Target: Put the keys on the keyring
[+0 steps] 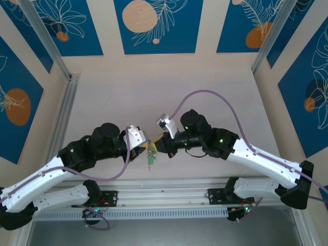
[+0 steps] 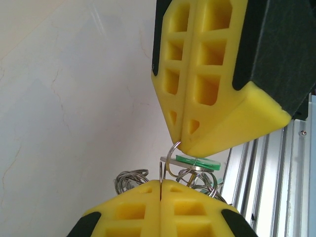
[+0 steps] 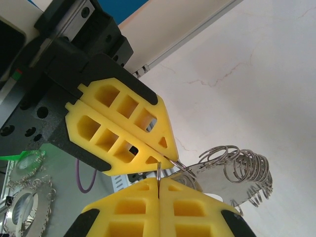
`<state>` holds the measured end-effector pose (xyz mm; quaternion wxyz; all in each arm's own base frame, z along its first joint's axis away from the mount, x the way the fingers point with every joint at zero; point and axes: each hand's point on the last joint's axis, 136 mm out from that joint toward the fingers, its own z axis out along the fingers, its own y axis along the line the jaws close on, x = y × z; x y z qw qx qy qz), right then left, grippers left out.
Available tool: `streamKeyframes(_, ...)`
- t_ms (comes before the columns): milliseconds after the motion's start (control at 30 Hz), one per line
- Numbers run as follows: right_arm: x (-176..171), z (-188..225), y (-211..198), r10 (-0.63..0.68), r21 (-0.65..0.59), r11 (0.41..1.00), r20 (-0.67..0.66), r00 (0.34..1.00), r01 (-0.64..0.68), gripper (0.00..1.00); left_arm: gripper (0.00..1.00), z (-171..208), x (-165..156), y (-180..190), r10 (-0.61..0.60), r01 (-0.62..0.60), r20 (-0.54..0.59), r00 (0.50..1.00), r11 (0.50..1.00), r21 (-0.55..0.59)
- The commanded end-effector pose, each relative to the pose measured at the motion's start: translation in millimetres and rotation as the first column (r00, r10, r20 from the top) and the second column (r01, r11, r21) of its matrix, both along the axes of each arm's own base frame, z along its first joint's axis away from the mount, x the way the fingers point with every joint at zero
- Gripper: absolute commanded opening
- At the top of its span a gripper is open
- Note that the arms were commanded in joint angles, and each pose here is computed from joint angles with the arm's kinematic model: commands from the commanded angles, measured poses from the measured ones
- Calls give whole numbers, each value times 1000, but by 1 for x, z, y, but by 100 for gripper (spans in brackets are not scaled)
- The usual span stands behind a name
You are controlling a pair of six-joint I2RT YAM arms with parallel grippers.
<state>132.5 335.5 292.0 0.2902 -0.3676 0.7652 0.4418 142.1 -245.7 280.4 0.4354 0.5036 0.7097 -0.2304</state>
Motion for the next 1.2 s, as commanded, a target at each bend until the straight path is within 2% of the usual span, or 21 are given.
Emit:
streamKeyframes(0, 2, 0, 4, -9, -1, 1000, -18, 1000, 9, 0, 0, 20, -3, -5, -29, 31, 43, 999, 998, -49)
streamKeyframes(1167, 19, -23, -10, -98, -51, 994, -51, 994, 95, 0, 0, 25, -6, -4, -40, 43, 45, 998, 997, -71)
